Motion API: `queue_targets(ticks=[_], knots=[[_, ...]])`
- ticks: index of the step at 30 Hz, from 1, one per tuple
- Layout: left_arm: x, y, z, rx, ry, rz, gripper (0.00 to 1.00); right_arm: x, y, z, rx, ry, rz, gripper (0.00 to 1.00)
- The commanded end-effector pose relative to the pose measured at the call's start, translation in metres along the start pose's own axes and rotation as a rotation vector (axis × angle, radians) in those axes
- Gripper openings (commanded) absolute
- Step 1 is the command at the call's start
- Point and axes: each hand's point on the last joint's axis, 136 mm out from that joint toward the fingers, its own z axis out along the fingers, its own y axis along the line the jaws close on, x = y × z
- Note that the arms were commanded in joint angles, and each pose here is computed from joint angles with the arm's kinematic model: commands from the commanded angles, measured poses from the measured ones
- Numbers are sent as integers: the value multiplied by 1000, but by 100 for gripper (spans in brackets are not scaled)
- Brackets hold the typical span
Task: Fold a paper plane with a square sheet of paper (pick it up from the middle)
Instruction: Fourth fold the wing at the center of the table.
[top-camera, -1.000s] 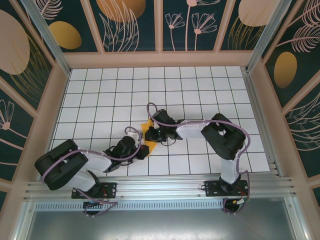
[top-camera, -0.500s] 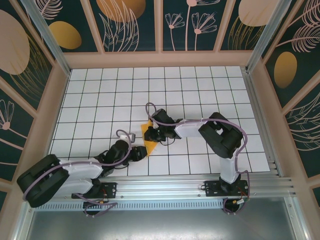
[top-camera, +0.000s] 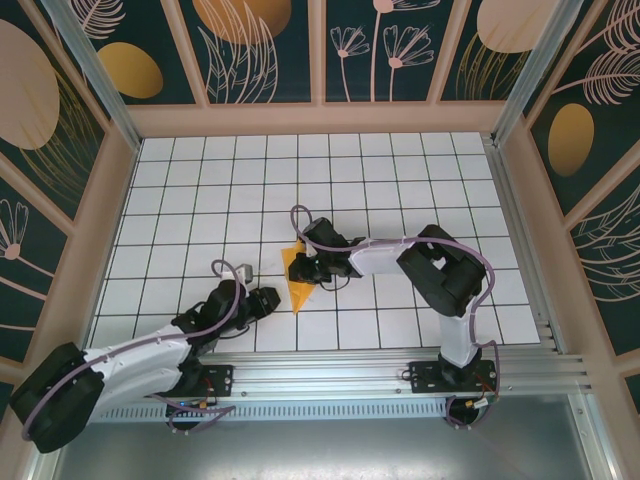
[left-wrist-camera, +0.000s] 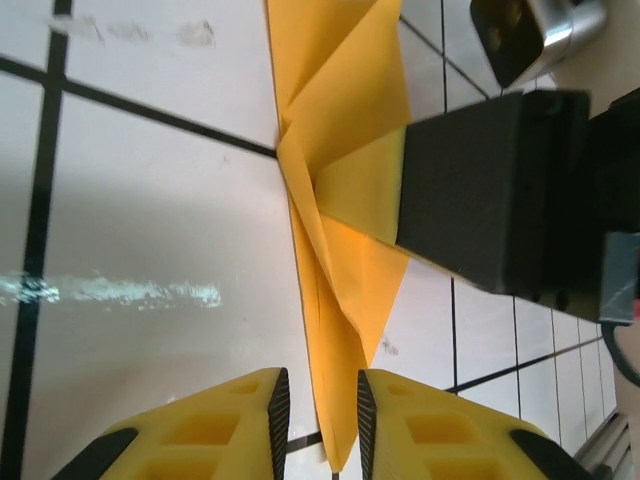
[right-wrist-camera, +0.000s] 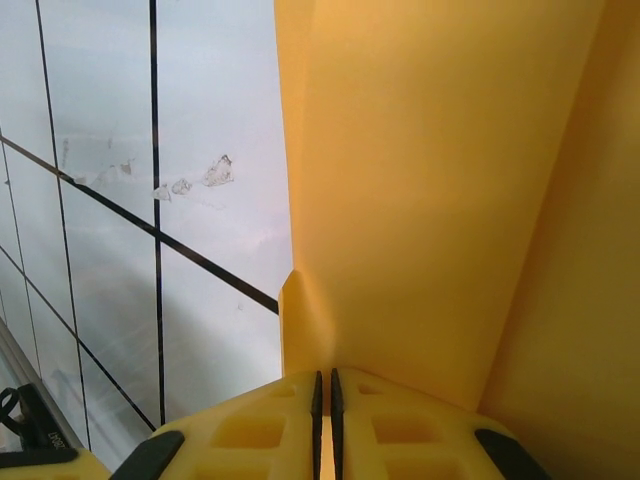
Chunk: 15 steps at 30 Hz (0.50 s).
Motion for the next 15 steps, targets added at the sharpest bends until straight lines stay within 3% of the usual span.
queue_targets(ticks=[1,8,15], knots=[[-2,-38,5,127,45,15,27,-6,-10,2,49,-22,28,15],[4,-36,22,106,90,27,39,-13,-4,-7,33,-67,42,15],[10,-30,38,69,139,37,32,-10,-4,-3,19,-52,47,15]])
